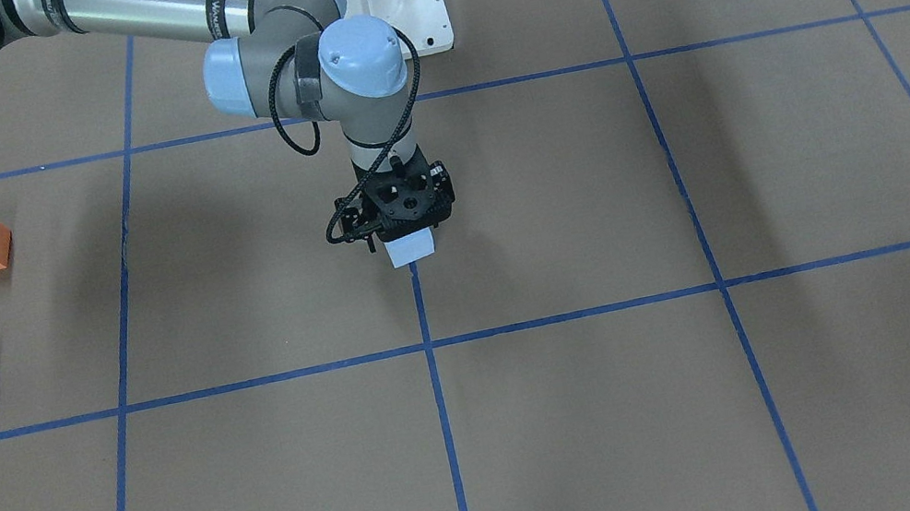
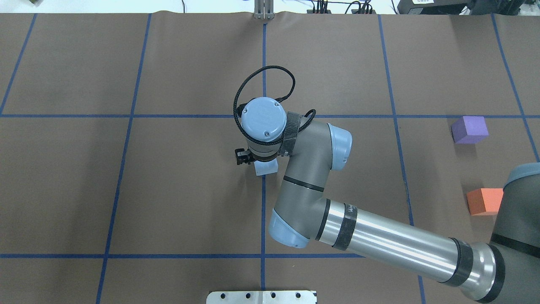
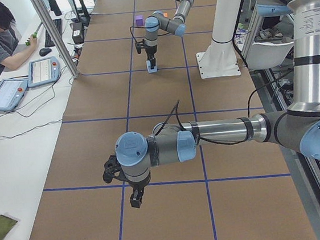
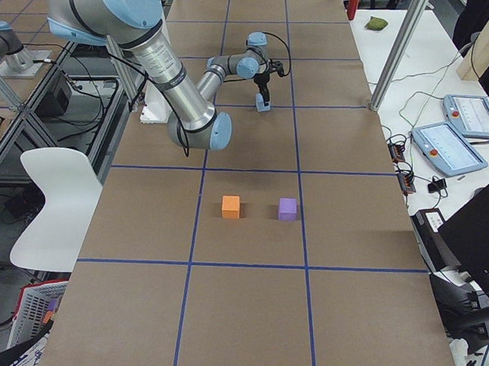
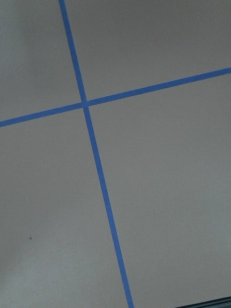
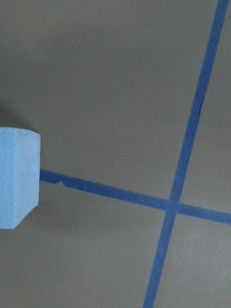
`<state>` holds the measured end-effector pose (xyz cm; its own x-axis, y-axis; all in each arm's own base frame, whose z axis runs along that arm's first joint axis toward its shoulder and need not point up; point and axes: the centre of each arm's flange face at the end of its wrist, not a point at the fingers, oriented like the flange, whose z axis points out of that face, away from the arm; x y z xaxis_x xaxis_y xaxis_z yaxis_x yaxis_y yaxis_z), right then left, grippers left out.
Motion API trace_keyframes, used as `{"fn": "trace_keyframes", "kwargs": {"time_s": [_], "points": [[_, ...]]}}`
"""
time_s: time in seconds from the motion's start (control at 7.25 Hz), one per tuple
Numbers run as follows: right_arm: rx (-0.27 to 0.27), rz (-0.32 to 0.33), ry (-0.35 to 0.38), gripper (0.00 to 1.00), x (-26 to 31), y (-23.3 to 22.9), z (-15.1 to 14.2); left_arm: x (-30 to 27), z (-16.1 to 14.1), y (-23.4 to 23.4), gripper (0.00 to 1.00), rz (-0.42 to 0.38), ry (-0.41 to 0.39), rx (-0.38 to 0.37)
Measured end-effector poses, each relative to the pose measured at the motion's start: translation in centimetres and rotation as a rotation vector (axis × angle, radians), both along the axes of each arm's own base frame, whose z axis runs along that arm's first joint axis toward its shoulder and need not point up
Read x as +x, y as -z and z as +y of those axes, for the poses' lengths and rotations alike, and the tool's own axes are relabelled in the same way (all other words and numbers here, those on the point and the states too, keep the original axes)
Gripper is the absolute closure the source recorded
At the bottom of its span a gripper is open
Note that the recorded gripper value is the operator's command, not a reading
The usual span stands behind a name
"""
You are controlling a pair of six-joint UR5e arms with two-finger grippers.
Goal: Place blue block between orange and purple blocks
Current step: 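Close the right gripper on the light blue cube, then carry the light blue cube with the right gripper between purple and orange cubes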
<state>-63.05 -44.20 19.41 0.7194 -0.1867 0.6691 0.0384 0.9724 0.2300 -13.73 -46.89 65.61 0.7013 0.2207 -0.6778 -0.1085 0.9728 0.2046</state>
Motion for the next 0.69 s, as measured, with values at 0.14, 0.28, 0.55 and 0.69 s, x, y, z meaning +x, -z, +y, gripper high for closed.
{"fn": "trace_keyframes", "kwargs": {"time_s": [0.14, 0.28, 0.55, 0.69], "points": [[-0.01, -0.014, -0.011, 1.0, 0.1, 0.2, 0.0, 0.1, 0.1, 0.0, 0.0, 0.015, 0.001, 0.001], [-0.018, -0.031, -0.012, 1.0, 0.6, 0.4, 0.1, 0.2, 0.2, -0.1, 0.0, 0.028, 0.002, -0.002], [-0.052, -0.082, -0.01, 1.0, 6.6, -1.3, -0.7, 0.3, 0.8, -0.6, 0.0, 0.038, 0.017, -0.026], [-0.078, -0.106, -0.017, 1.0, 11.7, -2.8, -1.7, 0.4, 1.2, -0.7, 0.0, 0.038, 0.045, -0.058]]}}
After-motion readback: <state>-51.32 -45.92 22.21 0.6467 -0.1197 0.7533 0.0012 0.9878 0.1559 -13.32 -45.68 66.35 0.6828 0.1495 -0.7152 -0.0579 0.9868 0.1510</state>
